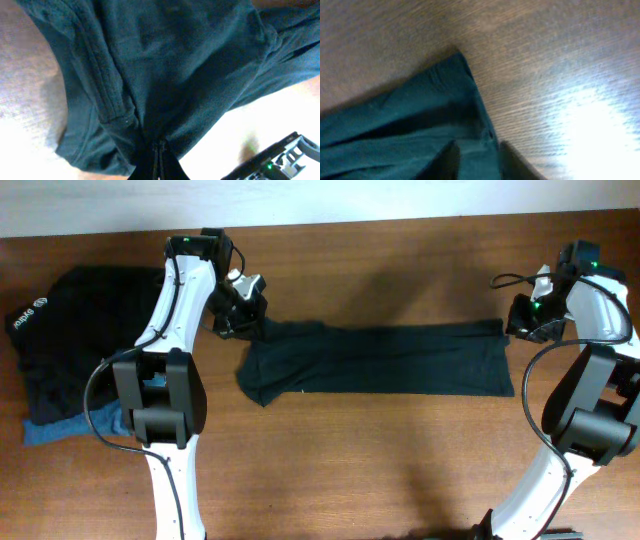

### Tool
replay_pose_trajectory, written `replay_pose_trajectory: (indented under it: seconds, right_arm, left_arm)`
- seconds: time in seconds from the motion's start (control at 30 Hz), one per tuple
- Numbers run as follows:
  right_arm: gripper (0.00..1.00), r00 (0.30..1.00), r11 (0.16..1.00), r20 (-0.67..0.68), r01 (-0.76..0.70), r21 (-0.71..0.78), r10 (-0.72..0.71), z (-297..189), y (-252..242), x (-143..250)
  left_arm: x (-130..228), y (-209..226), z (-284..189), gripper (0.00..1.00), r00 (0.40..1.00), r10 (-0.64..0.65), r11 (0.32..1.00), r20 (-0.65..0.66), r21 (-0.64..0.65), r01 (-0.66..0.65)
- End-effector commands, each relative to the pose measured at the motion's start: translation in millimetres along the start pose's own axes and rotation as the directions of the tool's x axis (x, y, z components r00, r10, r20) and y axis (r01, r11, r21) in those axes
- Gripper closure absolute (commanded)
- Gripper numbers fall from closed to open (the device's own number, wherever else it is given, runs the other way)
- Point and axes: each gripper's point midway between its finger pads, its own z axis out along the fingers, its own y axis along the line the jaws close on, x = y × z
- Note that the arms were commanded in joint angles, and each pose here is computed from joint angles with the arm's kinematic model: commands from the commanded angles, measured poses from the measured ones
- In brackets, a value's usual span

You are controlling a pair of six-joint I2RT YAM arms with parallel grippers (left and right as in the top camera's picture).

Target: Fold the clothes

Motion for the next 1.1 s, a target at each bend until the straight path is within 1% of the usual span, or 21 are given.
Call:
replay_pose_trajectory:
  seconds: [0.0,0.1,0.43,0.47,0.6,0.7,0.77,0.8,0.9,0.97,1.07]
  right_arm:
    - [0.57,0.998,1.000,0.054,0.018,0.009,-0.019,-18.5,1.5,-10.4]
    - [0.55,0.998,1.000,0.058,0.019,0.008,-0.019,-18.5,1.6,-11.4]
    - [0.55,0.998,1.000,0.057,0.018,0.007,-0.019,-18.5,1.8,-11.2]
    - [0.57,0.998,1.000,0.053,0.019,0.006,-0.019,-18.4,2.2,-10.0]
    - [0.69,0.999,0.998,0.023,0.050,-0.036,-0.049,-16.9,9.2,-2.6]
    - [0.71,0.999,0.998,-0.011,0.048,-0.038,-0.048,-10.7,9.1,3.7]
    - [0.71,0.998,0.998,-0.027,0.047,-0.039,-0.048,-5.3,9.4,7.1]
    - [0.72,0.998,0.998,-0.034,0.048,-0.039,-0.049,-3.0,9.8,8.7]
    - [0.72,0.998,0.998,-0.043,0.052,-0.040,-0.054,2.6,11.7,11.7]
    - [0.72,0.998,0.998,-0.041,0.055,-0.041,-0.056,4.6,12.2,11.8]
    - [0.72,0.998,0.998,-0.041,0.054,-0.041,-0.056,5.2,11.9,12.0]
  left_arm:
    - [3.5,-8.6,-16.7,0.99,1.000,0.022,1.000,0.023,-0.004,-0.022]
    - [6.1,-8.6,-16.6,0.99,1.000,0.016,1.000,0.013,-0.004,-0.016]
    - [8.9,-12.4,-14.5,0.99,1.000,0.022,1.000,0.000,-0.005,-0.022]
    - [10.2,-14.3,-13.5,0.99,1.000,0.024,1.000,-0.005,-0.005,-0.024]
    - [13.6,-20.5,-10.2,1.00,0.999,0.036,0.999,-0.020,-0.007,-0.036]
    - [18.1,-22.6,-8.3,0.99,0.999,0.038,0.999,-0.039,-0.017,-0.039]
    - [21.1,-12.9,-8.4,0.99,0.998,0.033,0.996,-0.052,-0.077,-0.037]
    - [22.2,-3.9,-9.0,0.98,0.998,0.029,0.991,-0.058,-0.128,-0.037]
    - [26.7,21.4,-11.4,0.93,0.997,0.019,0.962,-0.080,-0.269,-0.040]
    - [29.8,31.6,-11.4,0.80,0.995,0.012,0.946,-0.095,-0.323,-0.043]
    - [33.3,34.5,-9.8,0.69,0.994,0.005,0.941,-0.110,-0.335,-0.042]
